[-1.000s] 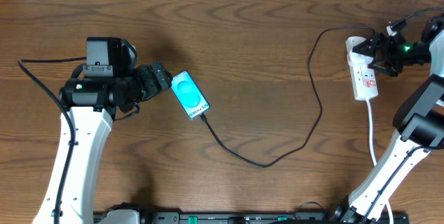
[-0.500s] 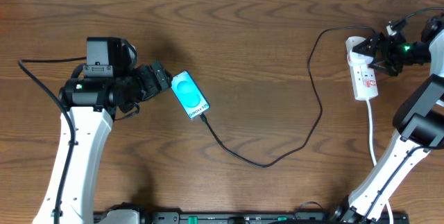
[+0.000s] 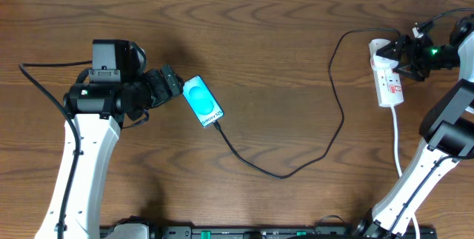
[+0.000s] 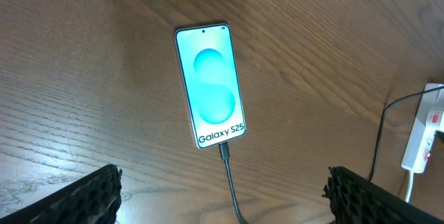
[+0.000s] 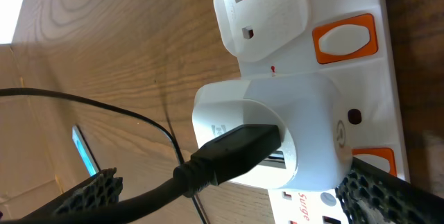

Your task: Plug charger to phone and switch on socket

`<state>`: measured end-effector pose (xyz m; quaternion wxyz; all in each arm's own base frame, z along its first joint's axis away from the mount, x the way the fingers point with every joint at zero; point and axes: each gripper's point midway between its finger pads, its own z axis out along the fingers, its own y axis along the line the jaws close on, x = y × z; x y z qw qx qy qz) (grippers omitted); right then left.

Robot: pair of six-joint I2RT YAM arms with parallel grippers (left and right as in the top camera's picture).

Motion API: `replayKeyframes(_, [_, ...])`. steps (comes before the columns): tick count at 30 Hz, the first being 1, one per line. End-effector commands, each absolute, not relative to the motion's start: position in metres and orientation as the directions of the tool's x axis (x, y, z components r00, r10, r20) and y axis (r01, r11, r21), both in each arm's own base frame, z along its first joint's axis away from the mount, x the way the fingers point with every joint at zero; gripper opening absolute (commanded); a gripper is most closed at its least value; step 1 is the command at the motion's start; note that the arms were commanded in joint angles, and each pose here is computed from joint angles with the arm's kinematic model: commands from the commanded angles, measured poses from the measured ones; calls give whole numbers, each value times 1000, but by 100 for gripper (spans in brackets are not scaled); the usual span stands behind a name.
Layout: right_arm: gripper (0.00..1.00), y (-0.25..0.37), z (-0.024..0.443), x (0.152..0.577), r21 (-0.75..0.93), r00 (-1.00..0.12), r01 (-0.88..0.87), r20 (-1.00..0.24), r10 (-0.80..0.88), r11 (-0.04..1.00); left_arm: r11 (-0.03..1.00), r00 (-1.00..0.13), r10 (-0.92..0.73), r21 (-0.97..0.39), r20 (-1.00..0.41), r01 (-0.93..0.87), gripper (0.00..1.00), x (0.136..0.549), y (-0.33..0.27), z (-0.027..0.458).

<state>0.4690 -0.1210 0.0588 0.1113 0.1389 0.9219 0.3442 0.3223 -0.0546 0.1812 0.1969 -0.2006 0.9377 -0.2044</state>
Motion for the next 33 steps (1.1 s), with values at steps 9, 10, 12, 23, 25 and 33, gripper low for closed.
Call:
replayKeyframes(9, [99, -103, 13, 462, 632, -958, 200, -36, 285, 749, 839, -838, -460, -452, -294, -302, 95, 324, -51, 182])
replayKeyframes(10, [99, -102, 12, 462, 632, -958, 199, -35, 285, 749, 839, -838, -460, -452, -294, -303, 95, 324, -51, 182])
replayKeyframes(12, [99, -102, 11, 461, 632, -958, 200, -33, 284, 749, 839, -838, -460, -452, -294, -302, 95, 324, -51, 182])
replayKeyframes(23, [99, -99, 10, 461, 632, -960, 197, -32, 279, 749, 839, -838, -460, -452, -294, -302, 95, 324, -51, 182])
replayKeyframes(25, [99, -100, 10, 461, 632, -960, 197, -32, 279, 749, 839, -838, -460, -452, -294, -302, 95, 324, -51, 182])
replayKeyframes(33, [99, -100, 10, 461, 632, -959, 198, -31, 280, 749, 839, -838, -460, -452, -294, -302, 95, 324, -51, 182])
